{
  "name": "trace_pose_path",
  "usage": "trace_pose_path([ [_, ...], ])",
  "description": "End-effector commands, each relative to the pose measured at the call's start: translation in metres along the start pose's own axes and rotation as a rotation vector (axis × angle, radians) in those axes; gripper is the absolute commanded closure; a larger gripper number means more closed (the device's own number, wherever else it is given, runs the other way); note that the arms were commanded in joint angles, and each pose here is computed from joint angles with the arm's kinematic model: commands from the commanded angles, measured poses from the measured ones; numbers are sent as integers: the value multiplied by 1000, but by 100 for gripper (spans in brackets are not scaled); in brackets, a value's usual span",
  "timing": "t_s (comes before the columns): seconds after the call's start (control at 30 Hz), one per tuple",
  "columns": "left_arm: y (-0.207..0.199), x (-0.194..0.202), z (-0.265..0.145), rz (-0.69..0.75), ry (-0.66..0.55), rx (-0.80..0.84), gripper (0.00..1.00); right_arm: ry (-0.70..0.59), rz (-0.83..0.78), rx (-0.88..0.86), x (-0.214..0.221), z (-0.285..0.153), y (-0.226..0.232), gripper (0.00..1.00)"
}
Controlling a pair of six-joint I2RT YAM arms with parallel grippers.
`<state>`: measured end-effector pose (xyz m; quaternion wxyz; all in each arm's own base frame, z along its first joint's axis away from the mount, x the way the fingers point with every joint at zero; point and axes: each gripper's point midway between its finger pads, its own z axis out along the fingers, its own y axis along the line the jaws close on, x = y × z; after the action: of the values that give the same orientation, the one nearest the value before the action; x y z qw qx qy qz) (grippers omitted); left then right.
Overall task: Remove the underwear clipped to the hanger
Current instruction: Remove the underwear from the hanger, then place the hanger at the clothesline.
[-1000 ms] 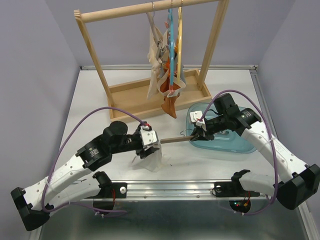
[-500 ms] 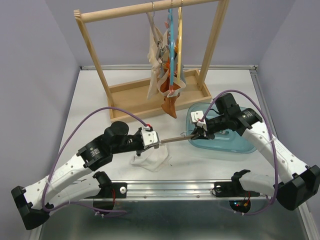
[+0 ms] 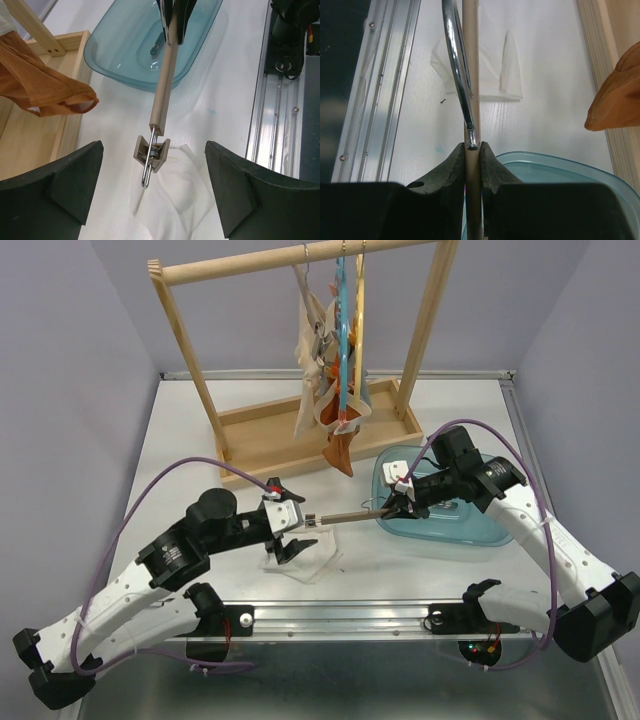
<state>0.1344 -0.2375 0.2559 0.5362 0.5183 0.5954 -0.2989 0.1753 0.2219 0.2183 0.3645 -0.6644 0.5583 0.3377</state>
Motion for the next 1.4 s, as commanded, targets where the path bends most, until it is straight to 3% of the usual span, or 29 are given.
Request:
trace_pose_path([
  [0.0,7,-31,-5,5,-92,-27,5,-23,3,-2,0,1,2,100],
  [0.53,15,-43,15,-50,-84,-24,1,-24,12,-13,1,3,2,100],
  [1.37,13,-26,55,-53,6,62,7,-31,20,-25,1,5,2,100],
])
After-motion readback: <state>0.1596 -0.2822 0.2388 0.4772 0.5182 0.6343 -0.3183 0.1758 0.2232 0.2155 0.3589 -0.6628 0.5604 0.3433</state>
